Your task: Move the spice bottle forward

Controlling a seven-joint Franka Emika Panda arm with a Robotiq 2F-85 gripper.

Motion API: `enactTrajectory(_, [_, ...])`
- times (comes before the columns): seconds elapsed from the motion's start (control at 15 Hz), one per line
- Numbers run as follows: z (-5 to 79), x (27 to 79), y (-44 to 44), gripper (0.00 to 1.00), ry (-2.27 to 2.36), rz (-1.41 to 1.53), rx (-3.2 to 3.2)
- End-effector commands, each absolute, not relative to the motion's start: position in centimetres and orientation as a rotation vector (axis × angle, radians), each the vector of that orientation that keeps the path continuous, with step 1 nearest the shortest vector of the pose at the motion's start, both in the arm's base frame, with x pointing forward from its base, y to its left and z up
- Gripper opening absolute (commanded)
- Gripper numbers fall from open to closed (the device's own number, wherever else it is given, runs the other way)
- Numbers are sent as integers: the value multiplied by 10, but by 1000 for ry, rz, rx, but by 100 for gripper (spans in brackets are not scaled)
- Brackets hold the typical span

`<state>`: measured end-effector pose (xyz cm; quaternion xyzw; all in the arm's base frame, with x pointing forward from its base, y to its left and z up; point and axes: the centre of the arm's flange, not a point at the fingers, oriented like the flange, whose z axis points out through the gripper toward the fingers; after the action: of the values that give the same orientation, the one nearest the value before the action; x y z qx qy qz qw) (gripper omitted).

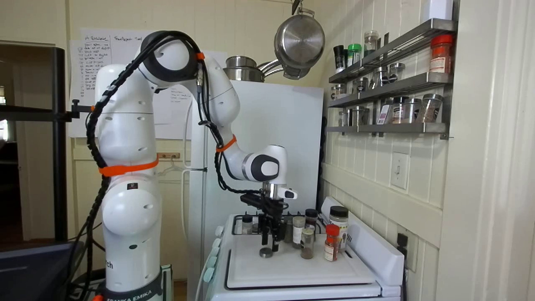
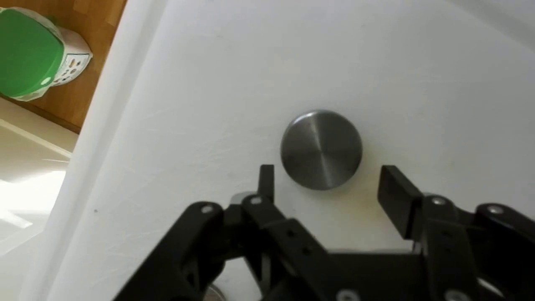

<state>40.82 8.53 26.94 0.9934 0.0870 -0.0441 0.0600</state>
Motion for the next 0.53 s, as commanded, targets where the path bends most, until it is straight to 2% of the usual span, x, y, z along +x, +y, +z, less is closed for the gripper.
enactTrajectory(0.0, [290, 408, 94, 98, 303, -120, 2997])
enactTrajectory(0.47, [355, 377, 96, 100, 172, -169, 3054])
